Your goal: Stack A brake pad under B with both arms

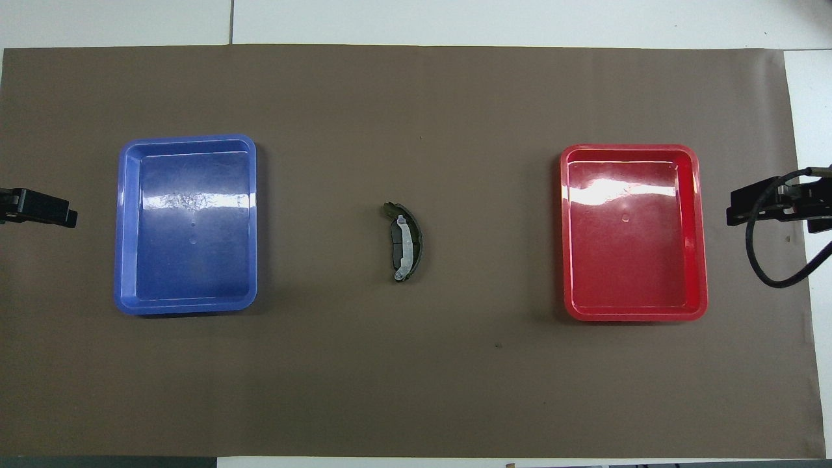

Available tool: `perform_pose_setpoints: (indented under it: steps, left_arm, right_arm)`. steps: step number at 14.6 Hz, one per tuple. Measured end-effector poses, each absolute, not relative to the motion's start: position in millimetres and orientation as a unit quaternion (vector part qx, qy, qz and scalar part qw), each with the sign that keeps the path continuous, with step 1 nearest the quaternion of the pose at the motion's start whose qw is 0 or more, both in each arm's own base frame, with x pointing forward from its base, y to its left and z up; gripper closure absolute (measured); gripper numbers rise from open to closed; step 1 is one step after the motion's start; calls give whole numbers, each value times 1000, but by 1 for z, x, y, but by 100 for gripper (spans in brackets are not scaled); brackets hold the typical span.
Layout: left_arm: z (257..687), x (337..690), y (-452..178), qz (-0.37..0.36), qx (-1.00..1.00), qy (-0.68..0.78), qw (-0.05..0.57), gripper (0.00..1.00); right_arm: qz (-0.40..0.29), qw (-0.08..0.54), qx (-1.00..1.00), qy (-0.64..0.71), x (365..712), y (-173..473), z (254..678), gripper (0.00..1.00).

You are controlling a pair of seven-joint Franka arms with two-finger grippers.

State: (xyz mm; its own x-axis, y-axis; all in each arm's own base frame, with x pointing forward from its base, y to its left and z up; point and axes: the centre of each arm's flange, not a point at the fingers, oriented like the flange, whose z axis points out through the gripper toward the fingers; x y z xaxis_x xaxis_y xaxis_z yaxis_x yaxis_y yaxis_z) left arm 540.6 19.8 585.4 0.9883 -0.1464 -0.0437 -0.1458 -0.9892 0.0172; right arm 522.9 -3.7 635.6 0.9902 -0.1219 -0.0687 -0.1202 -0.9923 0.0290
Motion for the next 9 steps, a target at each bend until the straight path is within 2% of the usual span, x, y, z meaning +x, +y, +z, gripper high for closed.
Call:
perform_pose_setpoints:
  steps: [9]
  left_arm:
    - [585, 541, 20, -22, 997, -73, 7, 0]
  right_arm:
    - [-31, 12, 998, -47, 526, -7, 642, 0]
